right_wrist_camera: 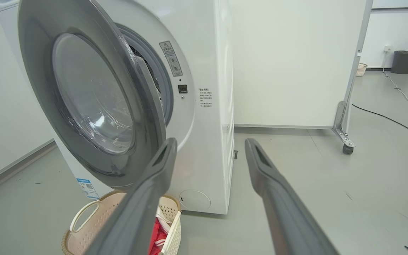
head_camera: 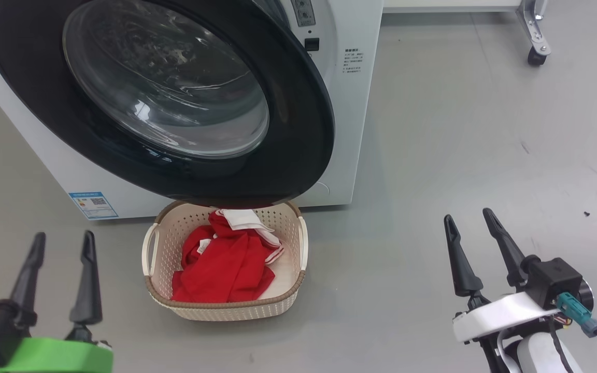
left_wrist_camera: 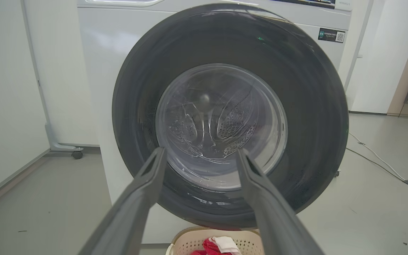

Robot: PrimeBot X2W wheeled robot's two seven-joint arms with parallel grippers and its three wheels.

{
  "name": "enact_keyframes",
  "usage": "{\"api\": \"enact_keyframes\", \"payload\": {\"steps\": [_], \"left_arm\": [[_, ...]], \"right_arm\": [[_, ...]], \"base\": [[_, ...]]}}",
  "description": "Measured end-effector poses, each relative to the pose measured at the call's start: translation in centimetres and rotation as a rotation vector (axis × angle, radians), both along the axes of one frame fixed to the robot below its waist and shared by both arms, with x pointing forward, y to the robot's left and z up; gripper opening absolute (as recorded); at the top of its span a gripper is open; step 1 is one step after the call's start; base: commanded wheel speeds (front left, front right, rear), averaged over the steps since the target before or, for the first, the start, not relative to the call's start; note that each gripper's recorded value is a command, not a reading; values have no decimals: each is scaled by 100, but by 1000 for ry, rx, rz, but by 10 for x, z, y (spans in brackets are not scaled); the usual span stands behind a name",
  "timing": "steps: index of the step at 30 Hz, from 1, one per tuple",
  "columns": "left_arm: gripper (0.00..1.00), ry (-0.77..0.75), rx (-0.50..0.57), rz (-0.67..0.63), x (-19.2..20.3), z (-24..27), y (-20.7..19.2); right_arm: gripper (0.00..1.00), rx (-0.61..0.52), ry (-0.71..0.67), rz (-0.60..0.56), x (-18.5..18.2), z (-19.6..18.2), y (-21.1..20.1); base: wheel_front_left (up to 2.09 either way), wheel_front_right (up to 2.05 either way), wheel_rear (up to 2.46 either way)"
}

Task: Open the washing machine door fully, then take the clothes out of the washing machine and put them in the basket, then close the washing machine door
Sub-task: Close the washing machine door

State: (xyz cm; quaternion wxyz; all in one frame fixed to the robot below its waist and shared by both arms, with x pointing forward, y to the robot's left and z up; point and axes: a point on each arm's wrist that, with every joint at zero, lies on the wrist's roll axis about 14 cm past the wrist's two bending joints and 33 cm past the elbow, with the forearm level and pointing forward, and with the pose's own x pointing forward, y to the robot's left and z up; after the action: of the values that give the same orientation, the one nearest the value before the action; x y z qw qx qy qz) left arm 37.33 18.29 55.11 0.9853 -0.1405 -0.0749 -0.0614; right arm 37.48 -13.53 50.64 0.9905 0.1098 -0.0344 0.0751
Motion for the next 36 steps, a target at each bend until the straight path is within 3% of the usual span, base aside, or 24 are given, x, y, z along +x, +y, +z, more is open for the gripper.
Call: {"api": "enact_keyframes", "payload": {"steps": [4, 15, 36], "left_arm": [[100, 59, 58, 30, -11, -21, -1], [100, 152, 82, 69, -32, -51, -8], [100, 159, 102, 88, -38, -58, -13]], "right_arm": [[100, -1, 21, -7, -8, -7, -2], [100, -4, 74, -35, -26, -23, -8], [100, -12, 79, -52, -32, -24, -10]], "base": [[0, 0, 0], [0, 0, 0], [0, 0, 0]]}}
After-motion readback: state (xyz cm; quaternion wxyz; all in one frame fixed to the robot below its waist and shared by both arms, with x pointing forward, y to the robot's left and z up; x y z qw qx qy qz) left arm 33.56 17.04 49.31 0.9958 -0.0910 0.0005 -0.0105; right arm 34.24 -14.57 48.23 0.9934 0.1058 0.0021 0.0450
